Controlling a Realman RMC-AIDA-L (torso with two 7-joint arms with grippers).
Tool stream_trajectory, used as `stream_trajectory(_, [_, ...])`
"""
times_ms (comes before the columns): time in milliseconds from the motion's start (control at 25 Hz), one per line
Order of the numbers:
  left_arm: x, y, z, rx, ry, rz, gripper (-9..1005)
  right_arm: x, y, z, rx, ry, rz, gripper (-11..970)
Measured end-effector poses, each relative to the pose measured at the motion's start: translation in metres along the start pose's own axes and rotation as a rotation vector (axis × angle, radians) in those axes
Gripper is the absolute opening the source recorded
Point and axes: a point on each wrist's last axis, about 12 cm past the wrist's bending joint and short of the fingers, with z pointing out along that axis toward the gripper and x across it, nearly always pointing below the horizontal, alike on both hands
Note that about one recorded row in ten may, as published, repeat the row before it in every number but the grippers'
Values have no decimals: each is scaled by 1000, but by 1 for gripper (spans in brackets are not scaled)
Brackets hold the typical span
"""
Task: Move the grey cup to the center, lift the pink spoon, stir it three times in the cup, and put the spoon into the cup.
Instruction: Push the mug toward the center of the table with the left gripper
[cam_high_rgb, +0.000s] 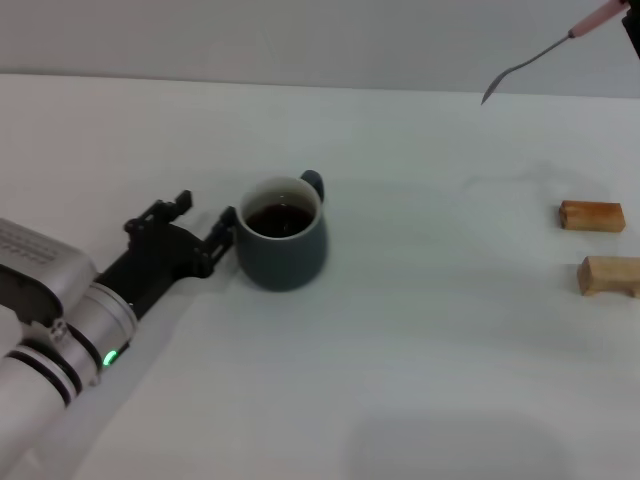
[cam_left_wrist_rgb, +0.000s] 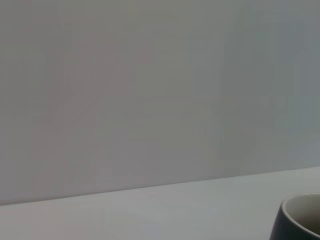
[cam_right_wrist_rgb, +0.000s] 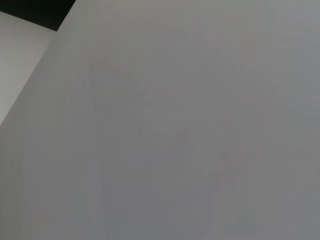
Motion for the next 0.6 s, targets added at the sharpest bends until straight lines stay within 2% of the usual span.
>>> stream_trajectory(240, [-1,-15,4,56,-4,2,618,3,1,-1,0,11,5,136])
stream_trajectory(600, [-4,-28,7,115,-13,5,618,5,1,-2,5,26,6,136])
